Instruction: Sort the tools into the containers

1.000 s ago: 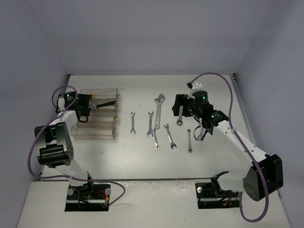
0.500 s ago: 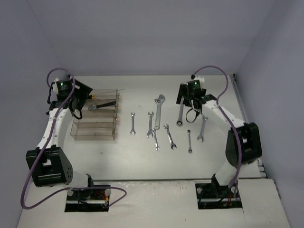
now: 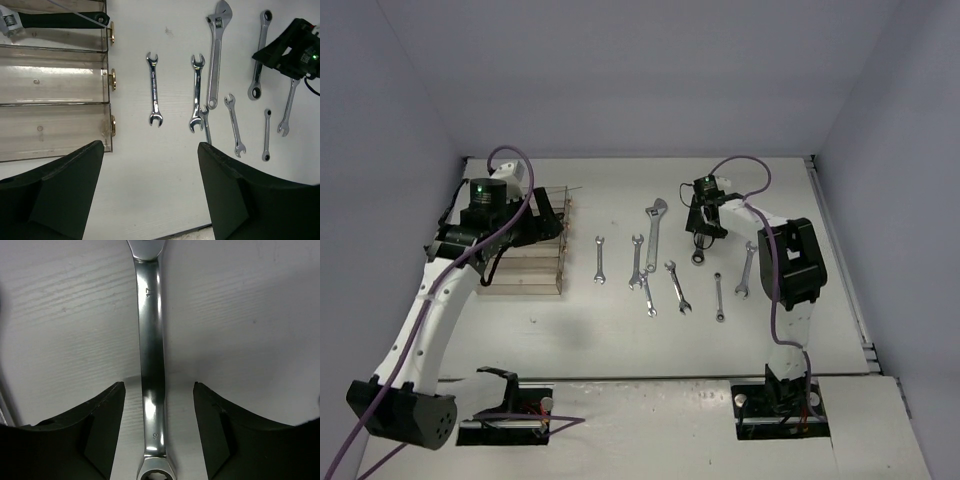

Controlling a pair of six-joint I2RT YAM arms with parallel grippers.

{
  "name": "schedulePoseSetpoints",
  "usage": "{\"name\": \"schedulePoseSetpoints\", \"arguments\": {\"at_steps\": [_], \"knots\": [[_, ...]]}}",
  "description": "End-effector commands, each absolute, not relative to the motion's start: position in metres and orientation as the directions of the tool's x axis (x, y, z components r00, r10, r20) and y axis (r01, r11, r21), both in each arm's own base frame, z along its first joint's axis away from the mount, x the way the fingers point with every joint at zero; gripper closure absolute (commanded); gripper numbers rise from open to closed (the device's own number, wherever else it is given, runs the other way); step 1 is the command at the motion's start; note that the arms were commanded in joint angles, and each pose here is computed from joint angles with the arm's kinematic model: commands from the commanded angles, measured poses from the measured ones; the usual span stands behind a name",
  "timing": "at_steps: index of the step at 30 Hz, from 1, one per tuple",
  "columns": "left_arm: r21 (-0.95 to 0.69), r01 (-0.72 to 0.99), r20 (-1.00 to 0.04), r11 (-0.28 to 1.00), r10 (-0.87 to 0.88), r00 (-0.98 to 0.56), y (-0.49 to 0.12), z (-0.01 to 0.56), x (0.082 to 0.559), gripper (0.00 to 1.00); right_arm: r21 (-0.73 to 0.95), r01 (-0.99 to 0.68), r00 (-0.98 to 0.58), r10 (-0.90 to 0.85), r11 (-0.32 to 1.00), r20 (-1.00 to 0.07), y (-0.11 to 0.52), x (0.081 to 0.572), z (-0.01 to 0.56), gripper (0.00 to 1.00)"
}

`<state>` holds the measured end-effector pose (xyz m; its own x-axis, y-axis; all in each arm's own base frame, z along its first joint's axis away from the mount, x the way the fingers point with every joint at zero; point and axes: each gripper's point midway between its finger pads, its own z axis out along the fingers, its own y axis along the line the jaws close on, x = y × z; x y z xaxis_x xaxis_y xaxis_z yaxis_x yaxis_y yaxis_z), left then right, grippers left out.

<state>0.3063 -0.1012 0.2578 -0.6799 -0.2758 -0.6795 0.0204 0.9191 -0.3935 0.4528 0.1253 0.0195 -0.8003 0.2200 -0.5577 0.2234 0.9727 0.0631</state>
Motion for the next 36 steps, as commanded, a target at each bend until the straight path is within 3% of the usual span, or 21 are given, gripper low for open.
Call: {"name": "schedulePoseSetpoints", "arguments": {"at_steps": [1, 13, 16, 19, 25, 30, 36], "knots": [[-0.332, 0.099, -0.729, 0.938, -0.189, -0.658, -0.100, 0.267, 0.294, 0.27, 0.089, 0.257, -0.799, 0.263, 0.962, -0.541, 0.130, 0.461, 0.020, 0.50], [-0.316, 0.142, -0.726, 0.938, -0.143, -0.673, -0.113, 0.267, 0.303, 0.26, -0.030, 0.281, -0.872, 0.242, 0.959, -0.426, 0.117, 0.443, -0.021, 0.64], [-0.316, 0.165, -0.721, 0.934, -0.123, -0.682, -0.121, 0.265, 0.305, 0.26, -0.023, 0.267, -0.890, 0.237, 0.964, -0.389, 0.119, 0.439, -0.031, 0.77], [-0.312, 0.191, -0.722, 0.931, -0.102, -0.684, -0.129, 0.266, 0.306, 0.26, -0.017, 0.234, -0.906, 0.212, 0.972, -0.367, 0.121, 0.437, -0.034, 1.00], [-0.355, 0.219, -0.718, 0.909, -0.115, -0.686, -0.153, 0.274, 0.310, 0.26, 0.001, 0.091, -0.929, 0.085, 0.996, -0.360, 0.132, 0.424, -0.022, 1.00], [-0.444, 0.244, -0.702, 0.862, -0.164, -0.693, -0.182, 0.273, 0.323, 0.26, 0.032, -0.055, -0.899, -0.035, 0.998, -0.437, 0.150, 0.412, 0.016, 1.00], [-0.535, 0.213, -0.662, 0.817, -0.249, -0.707, -0.212, 0.264, 0.342, 0.26, 0.113, -0.137, -0.861, -0.062, 0.984, -0.505, 0.163, 0.399, 0.048, 1.00]]}}
